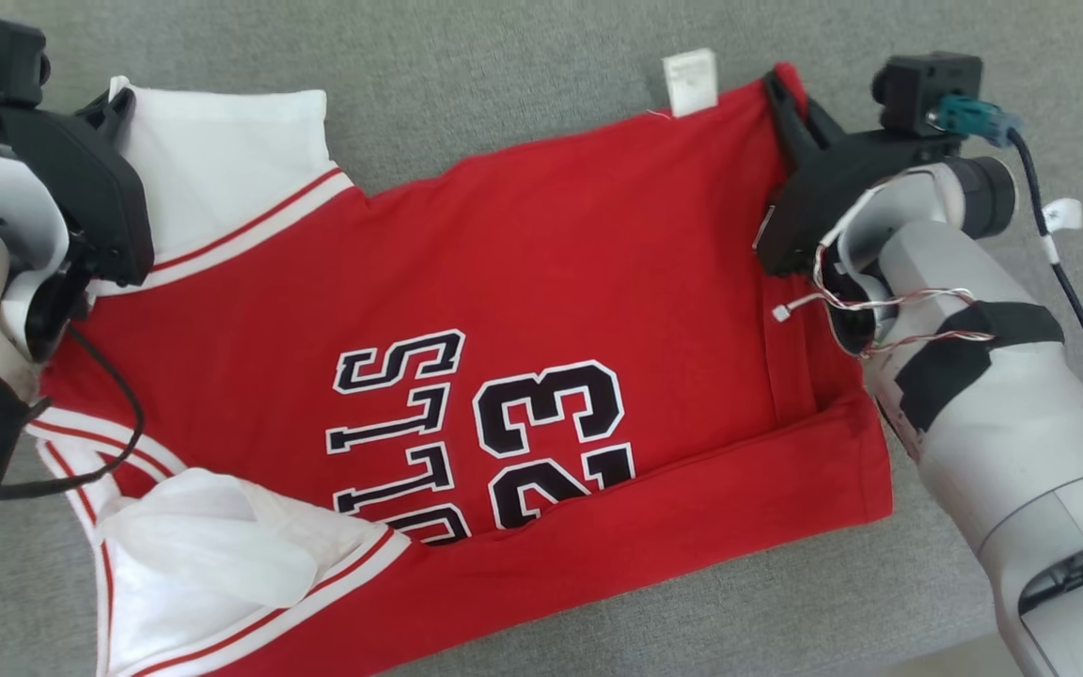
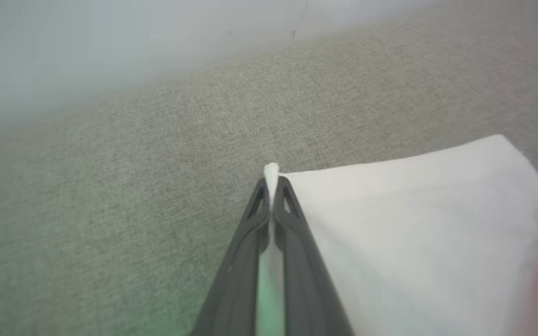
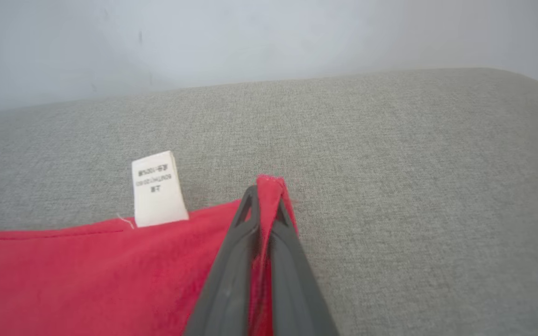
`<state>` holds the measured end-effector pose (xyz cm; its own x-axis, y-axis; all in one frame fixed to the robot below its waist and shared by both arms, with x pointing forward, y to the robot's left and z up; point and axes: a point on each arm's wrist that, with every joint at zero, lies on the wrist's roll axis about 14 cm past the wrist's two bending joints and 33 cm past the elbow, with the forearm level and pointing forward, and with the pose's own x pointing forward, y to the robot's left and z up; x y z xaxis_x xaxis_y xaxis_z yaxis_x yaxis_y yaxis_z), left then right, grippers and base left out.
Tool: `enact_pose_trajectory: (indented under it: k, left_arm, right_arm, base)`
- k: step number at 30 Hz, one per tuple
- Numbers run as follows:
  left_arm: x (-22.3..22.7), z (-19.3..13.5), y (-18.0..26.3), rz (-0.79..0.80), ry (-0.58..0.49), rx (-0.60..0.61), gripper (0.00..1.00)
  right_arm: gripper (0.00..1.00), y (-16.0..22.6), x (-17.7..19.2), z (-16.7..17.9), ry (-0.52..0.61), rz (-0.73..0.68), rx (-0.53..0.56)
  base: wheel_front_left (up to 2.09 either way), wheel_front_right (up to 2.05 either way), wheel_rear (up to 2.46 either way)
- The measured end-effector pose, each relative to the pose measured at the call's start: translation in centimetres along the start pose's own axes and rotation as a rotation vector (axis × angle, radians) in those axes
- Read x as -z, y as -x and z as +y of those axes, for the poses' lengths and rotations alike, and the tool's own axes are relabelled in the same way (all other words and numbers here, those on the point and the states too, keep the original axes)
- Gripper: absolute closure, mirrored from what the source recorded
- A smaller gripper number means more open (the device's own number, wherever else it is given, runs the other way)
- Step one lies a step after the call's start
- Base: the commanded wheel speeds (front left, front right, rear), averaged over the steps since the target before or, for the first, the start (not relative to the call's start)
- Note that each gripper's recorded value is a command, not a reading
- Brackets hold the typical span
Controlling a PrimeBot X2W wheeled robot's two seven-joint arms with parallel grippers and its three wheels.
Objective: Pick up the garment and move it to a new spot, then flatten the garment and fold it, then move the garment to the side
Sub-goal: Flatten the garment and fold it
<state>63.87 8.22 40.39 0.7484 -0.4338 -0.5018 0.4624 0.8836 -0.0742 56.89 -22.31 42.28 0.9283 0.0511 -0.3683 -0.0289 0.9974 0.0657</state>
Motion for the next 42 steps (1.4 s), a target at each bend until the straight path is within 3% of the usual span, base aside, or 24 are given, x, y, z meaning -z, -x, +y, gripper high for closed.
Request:
enact_pose_trajectory:
  k: [12,17,27,42]
  left_arm:
    - [-5.4,-1.5,4.6,-0.298,0.002,0.023,1.0]
    - [-6.0,-3.5,8.2,-0.421,0.028,0.059,1.0]
    - [-4.1,-6.4,15.3,-0.546,0.1,0.056,1.0]
    - [2.1,-8.2,22.3,-0.557,0.274,-0.05,1.0]
  right_arm:
    - [1.0,3.1,-0.7,-0.6,-0.01,-0.09,-0.011]
    - [1.0,5.3,-0.7,0.1,-0.033,-0.132,-0.048]
    - [1.0,9.4,-0.5,0.9,-0.11,-0.217,-0.099]
    - [1.0,13.8,1.9,1.2,-0.268,-0.265,-0.09]
  base:
    - [0.0,0.0,0.0]
    - [0.0,0.0,0.0]
    - [0.0,0.0,0.0]
    - [0.0,0.0,0.0]
